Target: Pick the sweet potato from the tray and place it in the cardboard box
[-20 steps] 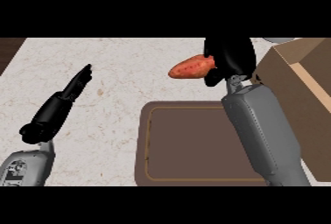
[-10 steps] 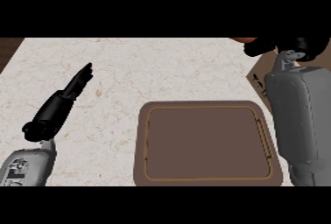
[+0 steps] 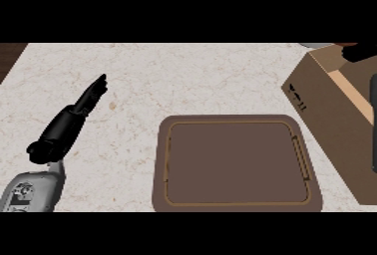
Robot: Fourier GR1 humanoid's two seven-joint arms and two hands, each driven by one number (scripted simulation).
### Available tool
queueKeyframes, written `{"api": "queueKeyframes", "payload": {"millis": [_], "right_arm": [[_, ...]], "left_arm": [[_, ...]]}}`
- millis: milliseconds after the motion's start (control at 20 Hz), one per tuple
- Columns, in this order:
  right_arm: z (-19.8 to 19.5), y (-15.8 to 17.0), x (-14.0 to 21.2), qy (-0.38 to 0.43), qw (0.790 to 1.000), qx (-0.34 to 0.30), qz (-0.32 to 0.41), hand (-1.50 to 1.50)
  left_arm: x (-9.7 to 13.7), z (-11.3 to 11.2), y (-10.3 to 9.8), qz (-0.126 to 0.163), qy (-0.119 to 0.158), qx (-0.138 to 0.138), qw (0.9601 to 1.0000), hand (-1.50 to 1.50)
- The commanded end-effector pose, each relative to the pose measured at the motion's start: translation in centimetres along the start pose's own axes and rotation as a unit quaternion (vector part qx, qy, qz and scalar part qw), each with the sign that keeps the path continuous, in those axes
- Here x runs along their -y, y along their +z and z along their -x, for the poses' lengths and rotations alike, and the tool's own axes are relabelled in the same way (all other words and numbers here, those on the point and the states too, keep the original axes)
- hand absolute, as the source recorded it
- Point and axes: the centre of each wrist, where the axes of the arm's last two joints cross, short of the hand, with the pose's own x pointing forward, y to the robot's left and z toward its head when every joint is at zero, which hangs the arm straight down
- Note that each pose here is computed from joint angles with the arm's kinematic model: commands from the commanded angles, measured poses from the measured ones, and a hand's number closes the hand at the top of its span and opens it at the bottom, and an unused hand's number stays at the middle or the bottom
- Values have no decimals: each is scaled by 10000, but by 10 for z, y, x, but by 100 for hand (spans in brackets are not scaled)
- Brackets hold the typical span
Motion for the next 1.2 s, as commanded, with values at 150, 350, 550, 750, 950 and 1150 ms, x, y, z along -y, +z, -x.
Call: {"api": "queueKeyframes", "payload": {"millis": [150,350,550,750,950,1150], "right_arm": [[82,-35,-9,492,9840,-620,-1595,150],[101,-45,-6,550,9762,-672,-1986,150],[131,-42,-17,935,9549,-774,-2710,150],[169,-40,-16,600,9371,-532,-3398,-150],[149,-49,-18,117,9441,72,-3294,-150],[147,-50,4,-1353,9666,469,-2124,-150]], "left_arm": [[-12,-3,4,37,47,26,10000,0],[4,-2,-9,62,-24,-68,10000,0],[-12,-12,-4,-60,-30,36,10000,0],[-15,-4,3,-83,30,-15,10000,0],[-10,-4,-10,-26,-43,90,9999,0],[-7,-10,-6,27,-45,26,10000,0]]}}
